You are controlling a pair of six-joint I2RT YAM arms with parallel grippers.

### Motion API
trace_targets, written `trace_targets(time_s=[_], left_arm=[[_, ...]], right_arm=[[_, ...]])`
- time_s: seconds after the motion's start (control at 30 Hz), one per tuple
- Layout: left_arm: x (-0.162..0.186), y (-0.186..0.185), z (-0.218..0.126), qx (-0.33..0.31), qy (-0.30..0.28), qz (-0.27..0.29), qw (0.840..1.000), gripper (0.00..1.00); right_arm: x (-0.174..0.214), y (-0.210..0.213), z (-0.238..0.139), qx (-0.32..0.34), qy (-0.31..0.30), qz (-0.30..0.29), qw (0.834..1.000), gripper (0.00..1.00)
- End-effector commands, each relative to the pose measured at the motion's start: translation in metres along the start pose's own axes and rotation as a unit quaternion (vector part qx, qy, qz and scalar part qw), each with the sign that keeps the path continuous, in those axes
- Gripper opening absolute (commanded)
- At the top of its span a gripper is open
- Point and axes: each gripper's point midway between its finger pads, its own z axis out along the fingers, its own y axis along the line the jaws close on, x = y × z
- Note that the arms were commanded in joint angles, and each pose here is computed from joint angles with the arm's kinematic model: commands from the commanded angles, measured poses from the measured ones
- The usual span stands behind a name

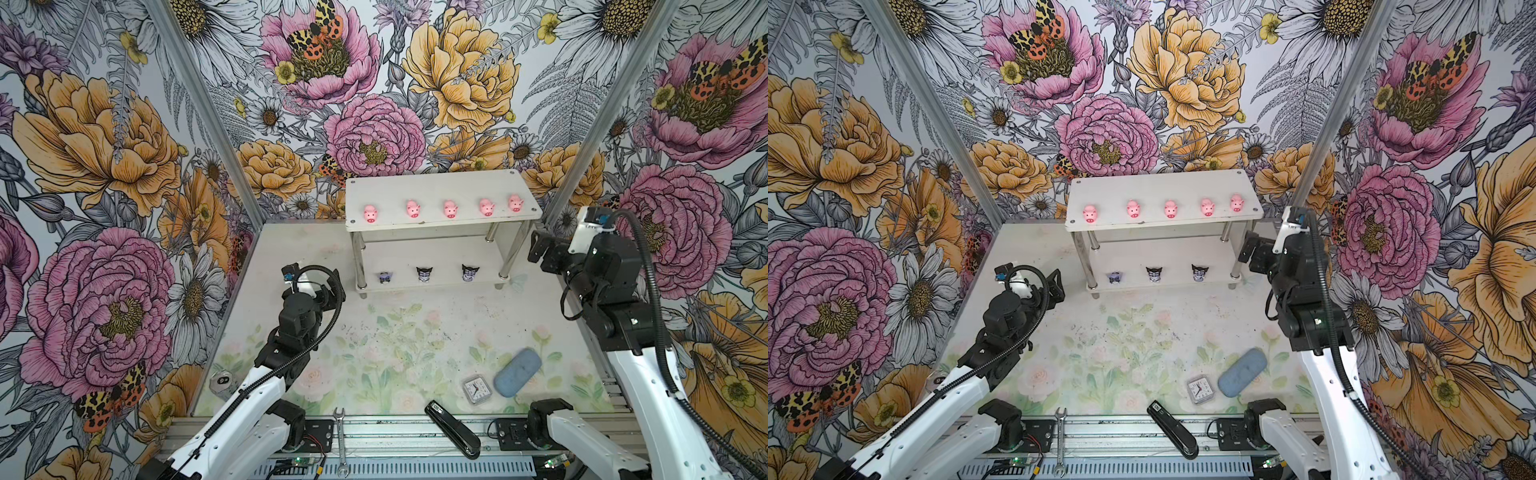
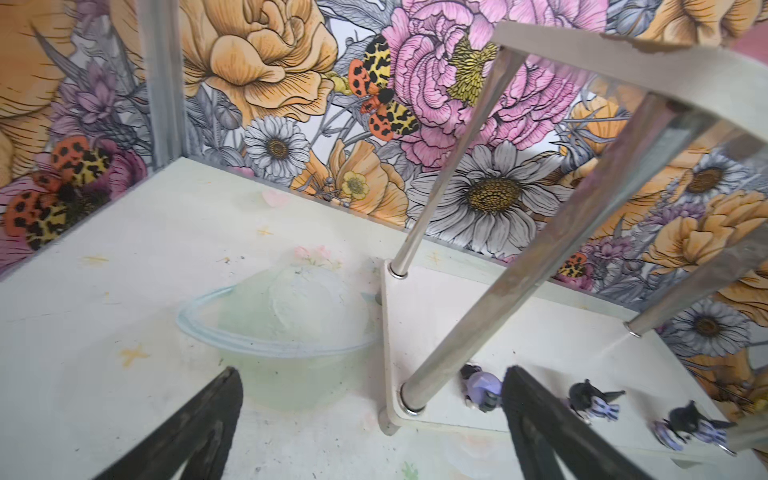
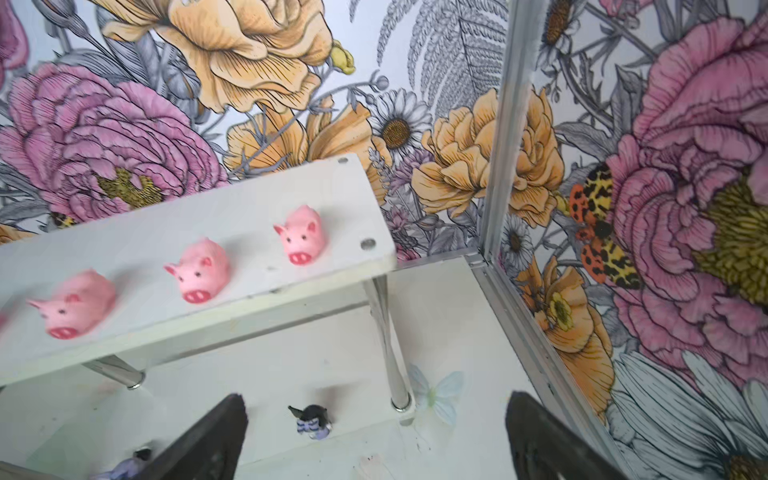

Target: Place and organize the plastic toys onto the shelf

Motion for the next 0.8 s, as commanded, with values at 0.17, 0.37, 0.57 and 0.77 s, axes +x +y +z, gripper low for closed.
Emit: trace_targets(time_s=[0.17,0.37,0.57,0.77], left_arm=[[0.018,0.056,0.018,-0.105,-0.024,0.095,0.99,0.99],[0.021,0.071,0.048,-0.109,0.002,0.105,0.989,0.99],[0.045,0.094,0.066,-0.136,-0.015,0.119,0.983,0.99],[0.055,0.077,0.099,-0.126,0.009,0.209,0.97,0.99]], right_arm=[[0.106,-0.048,0.046,0.111,-0.003,-0.01,0.994,1.0],[0.145,-0.056,0.061,0.115,-0.045,-0.087,0.989,1.0],[0.178,-0.056,0.084,0.102,-0.045,-0.117,0.987,1.0],[0.188,-0.045,0.125,0.067,-0.03,-0.096,0.993,1.0]])
